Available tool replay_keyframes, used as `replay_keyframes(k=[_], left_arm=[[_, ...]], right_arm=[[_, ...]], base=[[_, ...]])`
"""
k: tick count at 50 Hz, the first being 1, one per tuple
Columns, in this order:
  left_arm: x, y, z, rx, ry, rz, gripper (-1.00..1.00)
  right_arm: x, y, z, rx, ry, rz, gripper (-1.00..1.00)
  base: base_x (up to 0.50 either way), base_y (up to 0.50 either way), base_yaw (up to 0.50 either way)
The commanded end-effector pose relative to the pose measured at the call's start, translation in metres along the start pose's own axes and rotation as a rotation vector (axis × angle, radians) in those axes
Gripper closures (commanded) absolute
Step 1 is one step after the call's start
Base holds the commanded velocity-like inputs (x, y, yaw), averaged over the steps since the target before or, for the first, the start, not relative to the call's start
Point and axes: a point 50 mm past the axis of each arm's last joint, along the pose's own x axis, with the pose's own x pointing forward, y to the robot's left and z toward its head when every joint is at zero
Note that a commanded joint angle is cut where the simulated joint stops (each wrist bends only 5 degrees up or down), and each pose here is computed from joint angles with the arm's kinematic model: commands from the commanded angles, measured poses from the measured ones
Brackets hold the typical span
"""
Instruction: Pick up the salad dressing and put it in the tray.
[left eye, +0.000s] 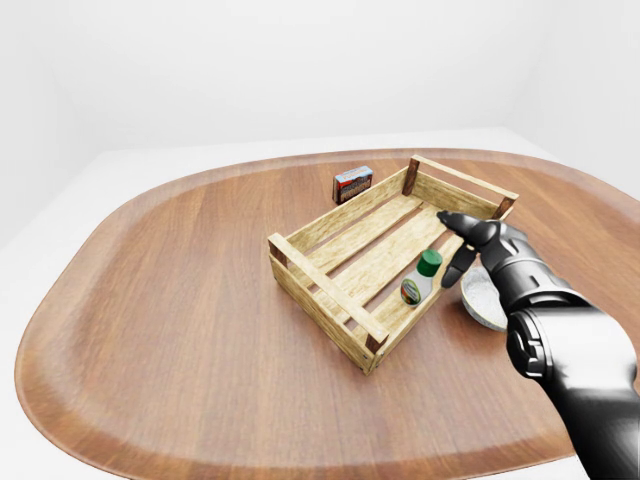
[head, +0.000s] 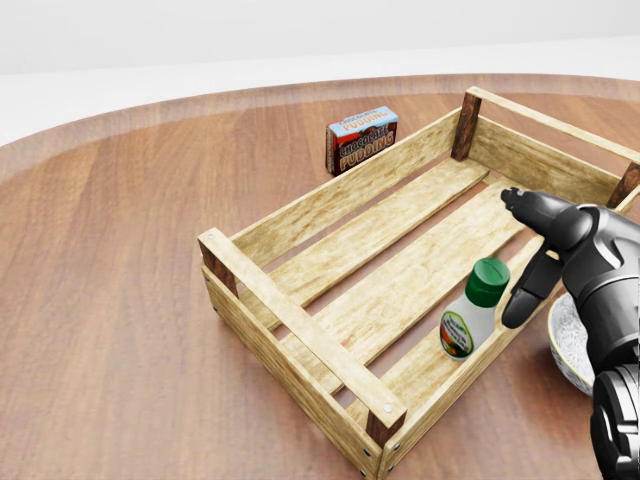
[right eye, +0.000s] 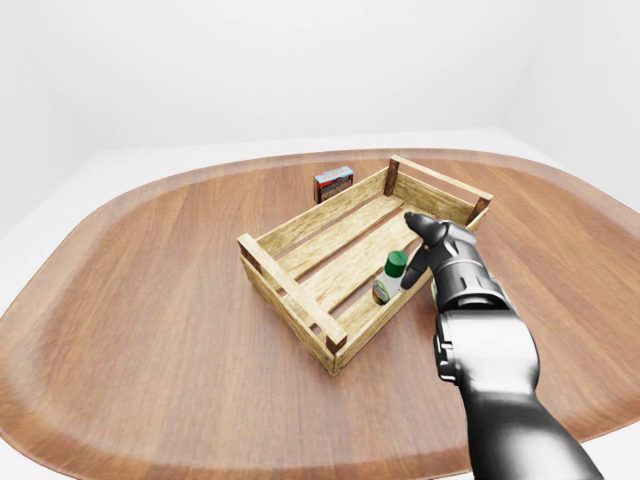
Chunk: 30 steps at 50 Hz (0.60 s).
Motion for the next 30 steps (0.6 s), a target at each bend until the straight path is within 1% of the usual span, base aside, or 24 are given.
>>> replay_keyframes(k=[1,2,5,7,8,9,11,14,15,18,25,26,30], left_arm=[[0.001,-0.003,0.0,-0.01,-0.004,-0.004,-1.0],[0.001,-0.003,-0.001,-0.011,-0.002,-0.007,-1.0],[0.001,-0.003,0.0,-0.012,-0.005,-0.006,-1.0],[0.001,-0.002,0.001,-0.011,-0.008,-0.004,-1.0],[0.001,-0.002,0.001,-0.013,-0.012,-0.003,-1.0],[0.001,-0.002,0.002,-0.013,-0.013,-0.002,-1.0],[0.002,-0.003,0.002,-0.014,-0.017,-0.003,-1.0],[0.003,-0.003,0.005,-0.015,-0.031,-0.005,-1.0],[0.003,-0.003,0.005,-0.015,-0.032,-0.005,-1.0],[0.004,-0.001,0.011,-0.011,-0.054,-0.001,-1.0],[0.004,-0.002,0.009,-0.011,-0.047,-0.002,-1.0],[0.003,-0.002,0.009,-0.011,-0.044,-0.002,-1.0],[0.003,-0.001,0.009,-0.01,-0.045,-0.001,-1.0]], right_arm=[[-0.039,-0.088,0.021,-0.079,-0.014,-0.133,-1.0],[-0.058,-0.117,0.027,-0.101,-0.013,-0.179,-1.0],[-0.087,-0.152,0.034,-0.121,-0.009,-0.245,-1.0],[-0.103,-0.169,0.036,-0.125,-0.005,-0.279,-1.0],[-0.121,-0.186,0.037,-0.126,-0.002,-0.309,-1.0],[-0.131,-0.195,0.037,-0.129,0.005,-0.333,-1.0],[-0.141,-0.203,0.038,-0.125,0.006,-0.344,-1.0],[-0.156,-0.215,0.035,-0.125,0.018,-0.393,-1.0],[-0.156,-0.215,0.035,-0.125,0.019,-0.394,-1.0],[-0.172,-0.227,0.036,-0.127,0.025,-0.446,-1.0],[-0.214,-0.251,0.045,-0.105,-0.017,-0.563,-1.0],[-0.225,-0.257,0.048,-0.1,-0.031,-0.593,-1.0],[-0.241,-0.264,0.05,-0.091,-0.044,-0.635,-1.0]], base=[[0.0,0.0,0.0],[0.0,0.0,0.0],[0.0,0.0,0.0],[0.0,0.0,0.0],[0.0,0.0,0.0],[0.0,0.0,0.0],[0.0,0.0,0.0],[0.0,0.0,0.0],[0.0,0.0,0.0],[0.0,0.0,0.0],[0.0,0.0,0.0],[0.0,0.0,0.0],[0.0,0.0,0.0]])
